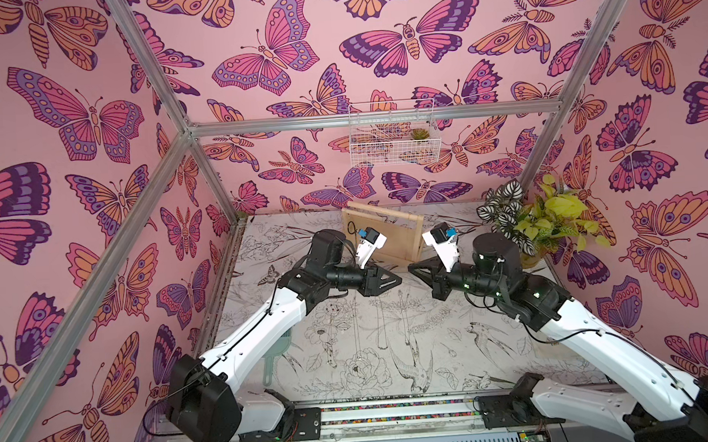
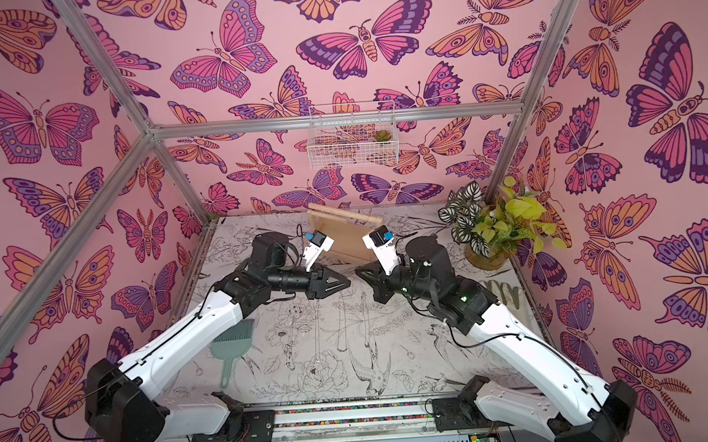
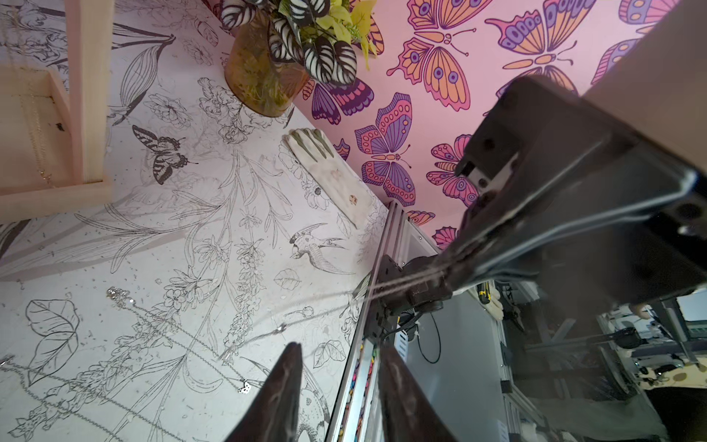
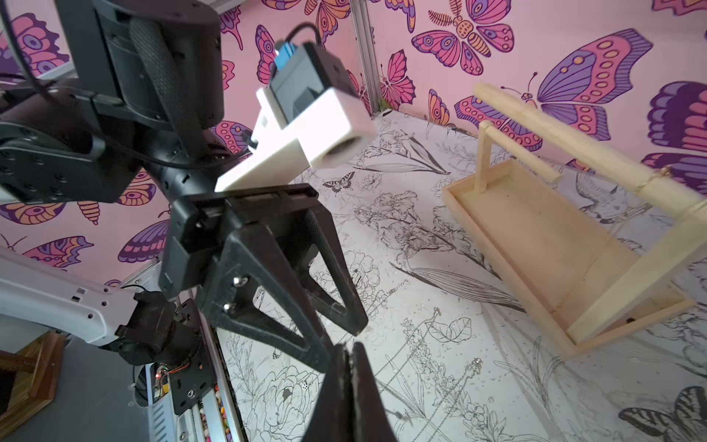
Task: Take the necklace off the jewelry display stand
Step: Place the necklace at the center of the board.
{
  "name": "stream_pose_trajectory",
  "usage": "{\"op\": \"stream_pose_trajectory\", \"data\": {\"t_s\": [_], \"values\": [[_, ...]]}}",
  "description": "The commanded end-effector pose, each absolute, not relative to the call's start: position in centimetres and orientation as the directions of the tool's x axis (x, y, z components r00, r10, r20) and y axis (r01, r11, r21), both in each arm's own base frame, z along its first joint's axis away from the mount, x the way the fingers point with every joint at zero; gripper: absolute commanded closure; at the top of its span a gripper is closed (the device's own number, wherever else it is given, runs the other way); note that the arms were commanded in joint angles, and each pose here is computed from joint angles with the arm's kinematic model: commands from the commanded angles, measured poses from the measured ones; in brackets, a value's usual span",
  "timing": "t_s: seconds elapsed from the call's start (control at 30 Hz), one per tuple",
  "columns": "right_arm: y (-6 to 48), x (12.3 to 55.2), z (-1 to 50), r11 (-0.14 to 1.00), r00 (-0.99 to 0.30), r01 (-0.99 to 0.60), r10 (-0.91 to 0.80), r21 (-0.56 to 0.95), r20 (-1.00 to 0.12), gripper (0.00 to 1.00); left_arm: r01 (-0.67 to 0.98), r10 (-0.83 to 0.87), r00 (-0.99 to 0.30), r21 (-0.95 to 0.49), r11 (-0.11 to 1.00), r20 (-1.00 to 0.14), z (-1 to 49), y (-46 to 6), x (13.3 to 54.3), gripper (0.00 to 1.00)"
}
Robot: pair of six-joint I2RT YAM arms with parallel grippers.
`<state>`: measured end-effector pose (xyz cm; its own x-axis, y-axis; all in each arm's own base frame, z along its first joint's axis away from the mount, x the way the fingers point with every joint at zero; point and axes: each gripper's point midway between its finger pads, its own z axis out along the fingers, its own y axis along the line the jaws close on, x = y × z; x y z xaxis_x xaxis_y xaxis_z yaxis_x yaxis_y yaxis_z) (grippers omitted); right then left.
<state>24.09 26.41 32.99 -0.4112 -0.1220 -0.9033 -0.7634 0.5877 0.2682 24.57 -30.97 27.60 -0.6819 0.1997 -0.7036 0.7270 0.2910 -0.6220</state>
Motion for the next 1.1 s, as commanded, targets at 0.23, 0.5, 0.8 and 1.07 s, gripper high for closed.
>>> {"op": "stream_pose_trajectory", "data": {"t_s": [0.23, 0.5, 0.8, 1.07], "values": [[23.5, 23.1, 32.6, 0.676, -0.46, -0.696, -0.159, 0.244, -0.874, 1.0, 0.767, 0.163, -0.635, -0.593, 0.243, -0.755, 30.0, -30.0, 22.1, 0.38], [21.8, 18.9, 28.5, 0.666, -0.588, -0.646, -0.121, 0.374, -0.799, 1.0, 0.737, 0.134, -0.654, -0.586, 0.339, -0.745, 28.4, -28.9, 22.7, 0.43], [21.1, 14.4, 24.5, 0.635, -0.687, -0.608, -0.119, 0.477, -0.717, 1.0, 0.727, 0.129, -0.66, -0.585, 0.36, -0.74, 27.5, -28.3, 22.2, 0.44], [20.5, 16.0, 18.6, 0.766, -0.778, -0.502, -0.198, 0.401, -0.596, 1.0, 0.724, 0.127, -0.661, -0.583, 0.37, -0.74, 27.3, -28.2, 22.4, 0.44]]}}
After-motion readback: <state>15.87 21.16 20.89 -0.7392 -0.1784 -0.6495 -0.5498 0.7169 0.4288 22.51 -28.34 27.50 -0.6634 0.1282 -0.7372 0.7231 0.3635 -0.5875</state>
